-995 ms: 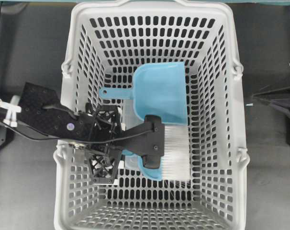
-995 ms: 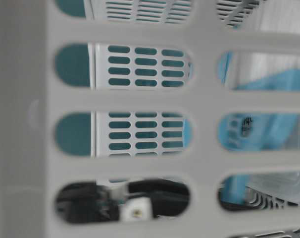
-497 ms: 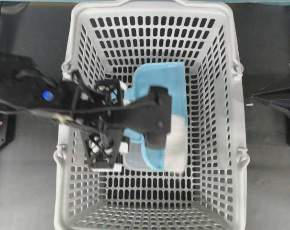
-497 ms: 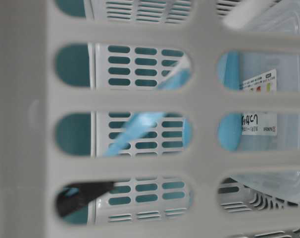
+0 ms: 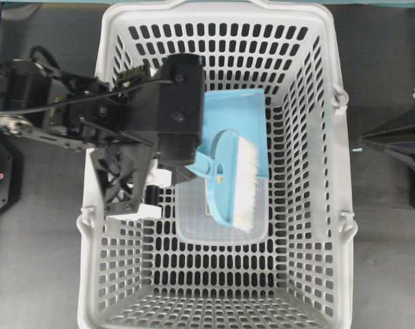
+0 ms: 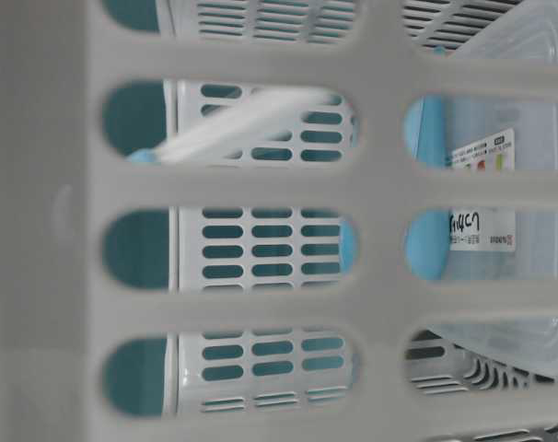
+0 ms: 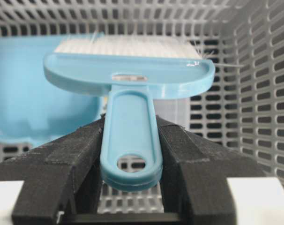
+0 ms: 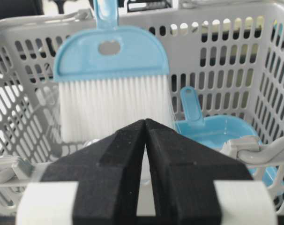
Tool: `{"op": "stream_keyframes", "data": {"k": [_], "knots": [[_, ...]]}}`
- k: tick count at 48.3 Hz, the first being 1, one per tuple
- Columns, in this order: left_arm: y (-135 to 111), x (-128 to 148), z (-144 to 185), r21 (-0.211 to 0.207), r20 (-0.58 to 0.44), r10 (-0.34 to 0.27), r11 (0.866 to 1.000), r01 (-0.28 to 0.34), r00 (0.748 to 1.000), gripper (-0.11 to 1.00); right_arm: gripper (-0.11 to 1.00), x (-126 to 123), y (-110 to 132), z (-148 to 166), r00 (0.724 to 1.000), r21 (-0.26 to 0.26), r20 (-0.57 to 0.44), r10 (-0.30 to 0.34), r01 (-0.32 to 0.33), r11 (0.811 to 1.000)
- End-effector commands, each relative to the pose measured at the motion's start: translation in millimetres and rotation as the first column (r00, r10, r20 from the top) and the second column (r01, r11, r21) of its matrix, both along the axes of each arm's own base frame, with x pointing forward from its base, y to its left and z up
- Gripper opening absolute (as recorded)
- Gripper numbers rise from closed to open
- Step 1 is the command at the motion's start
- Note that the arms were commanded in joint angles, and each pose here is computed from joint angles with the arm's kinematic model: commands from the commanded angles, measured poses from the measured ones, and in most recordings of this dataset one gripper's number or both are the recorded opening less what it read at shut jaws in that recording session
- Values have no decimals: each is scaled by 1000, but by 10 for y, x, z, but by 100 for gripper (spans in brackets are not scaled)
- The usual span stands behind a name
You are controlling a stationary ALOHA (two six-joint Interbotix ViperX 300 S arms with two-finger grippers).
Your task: Pick up the hand brush from the shopping basket with the left arm.
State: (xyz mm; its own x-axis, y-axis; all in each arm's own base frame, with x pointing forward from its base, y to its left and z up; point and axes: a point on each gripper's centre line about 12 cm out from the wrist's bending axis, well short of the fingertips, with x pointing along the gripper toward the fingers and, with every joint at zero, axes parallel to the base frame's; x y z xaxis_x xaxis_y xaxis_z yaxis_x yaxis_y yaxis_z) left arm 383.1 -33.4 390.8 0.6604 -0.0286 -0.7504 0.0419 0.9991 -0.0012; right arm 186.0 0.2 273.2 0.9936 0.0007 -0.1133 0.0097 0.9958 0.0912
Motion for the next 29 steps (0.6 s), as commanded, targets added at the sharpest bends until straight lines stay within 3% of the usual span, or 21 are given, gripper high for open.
{"op": "stream_keyframes", "data": {"k": [1,8,29], "knots": [[3,-58,190,18,60,-23,1000,22,998,30,0,17,2,30,1000,8,11,0,0,1000],[-1,-27,269,35,85,-43,999,40,995,30,0,16,2,24,1000,9,9,0,0,1000],[16,-39,350,30,166,-40,999,35,985,30,0,14,2,25,1000,9,9,0,0,1000]]}}
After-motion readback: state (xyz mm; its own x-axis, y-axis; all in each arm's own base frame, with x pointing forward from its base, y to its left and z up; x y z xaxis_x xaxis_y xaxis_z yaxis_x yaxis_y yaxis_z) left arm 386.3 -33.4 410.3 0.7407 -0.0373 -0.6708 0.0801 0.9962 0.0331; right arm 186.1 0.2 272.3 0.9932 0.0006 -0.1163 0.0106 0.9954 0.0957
